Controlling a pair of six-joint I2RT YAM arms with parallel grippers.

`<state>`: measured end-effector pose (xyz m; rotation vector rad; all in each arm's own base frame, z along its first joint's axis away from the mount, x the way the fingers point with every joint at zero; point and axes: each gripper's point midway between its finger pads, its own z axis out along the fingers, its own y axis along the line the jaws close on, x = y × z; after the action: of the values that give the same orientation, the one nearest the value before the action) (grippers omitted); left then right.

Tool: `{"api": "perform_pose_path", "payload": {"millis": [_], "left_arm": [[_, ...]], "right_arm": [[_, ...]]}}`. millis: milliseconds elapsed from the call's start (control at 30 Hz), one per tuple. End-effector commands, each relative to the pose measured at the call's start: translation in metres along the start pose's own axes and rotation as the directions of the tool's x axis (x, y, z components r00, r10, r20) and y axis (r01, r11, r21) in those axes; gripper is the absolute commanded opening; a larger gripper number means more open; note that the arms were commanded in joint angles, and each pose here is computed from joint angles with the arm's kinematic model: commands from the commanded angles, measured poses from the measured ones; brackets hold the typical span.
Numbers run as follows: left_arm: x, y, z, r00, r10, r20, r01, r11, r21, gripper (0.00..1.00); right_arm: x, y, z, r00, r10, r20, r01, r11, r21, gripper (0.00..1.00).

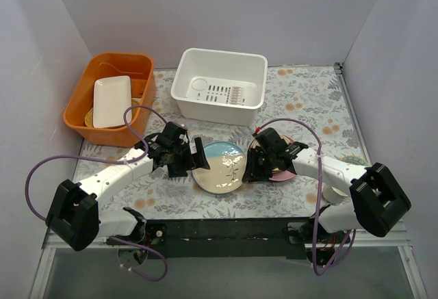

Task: Place the plates into the plastic bin on the countertop
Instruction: Pick up the plate at the center of the board.

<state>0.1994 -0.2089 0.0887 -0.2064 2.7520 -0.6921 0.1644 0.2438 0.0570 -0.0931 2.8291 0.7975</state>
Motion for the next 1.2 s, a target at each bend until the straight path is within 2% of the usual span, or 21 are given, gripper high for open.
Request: {"api": "perform_pose_path", "payload": {"millis": [0, 267, 300, 333, 433, 900, 1167], "left_arm": [[-0.002, -0.006, -0.007, 1.0, 0.002, 0.019, -0.003, 0.999, 0.037, 0.98], [0.001, -0.004, -0.006, 1.0, -0.005, 0.015, 0.004, 0.999, 0.043, 0.98], [0.001, -0.005, -0.007, 1.0, -0.005, 0.015, 0.004, 0.999, 0.044, 0.98], [0.001, -0.005, -0.007, 1.0, -0.006, 0.016, 0.005, 0.999, 0.046, 0.98], [0.002, -0.004, -0.008, 1.0, -0.006, 0.019, 0.005, 0.999, 0.045, 0.98], [0.001, 0.002, -0.013, 0.999, -0.013, 0.049, 0.011, 1.0, 0.029, 0.98], [0.001, 0.004, -0.017, 0.997, -0.019, 0.069, 0.018, 1.0, 0.025, 0.98]], "right_arm": [[-0.008, 0.001, 0.006, 0.999, 0.003, 0.038, -0.003, 1.0, 0.017, 0.36], [-0.008, 0.002, 0.018, 1.0, 0.006, 0.021, -0.006, 0.999, 0.04, 0.32], [-0.007, 0.001, 0.02, 1.0, 0.003, 0.019, -0.004, 0.999, 0.042, 0.28], [-0.007, 0.0, 0.02, 1.0, 0.007, 0.016, -0.008, 0.999, 0.049, 0.12], [-0.007, -0.001, 0.019, 1.0, 0.002, 0.024, -0.004, 0.998, 0.065, 0.01], [-0.022, 0.011, -0.003, 0.995, -0.023, 0.093, 0.018, 0.998, 0.057, 0.01], [-0.032, 0.029, -0.017, 0.988, -0.026, 0.152, 0.027, 1.0, -0.006, 0.01]]}}
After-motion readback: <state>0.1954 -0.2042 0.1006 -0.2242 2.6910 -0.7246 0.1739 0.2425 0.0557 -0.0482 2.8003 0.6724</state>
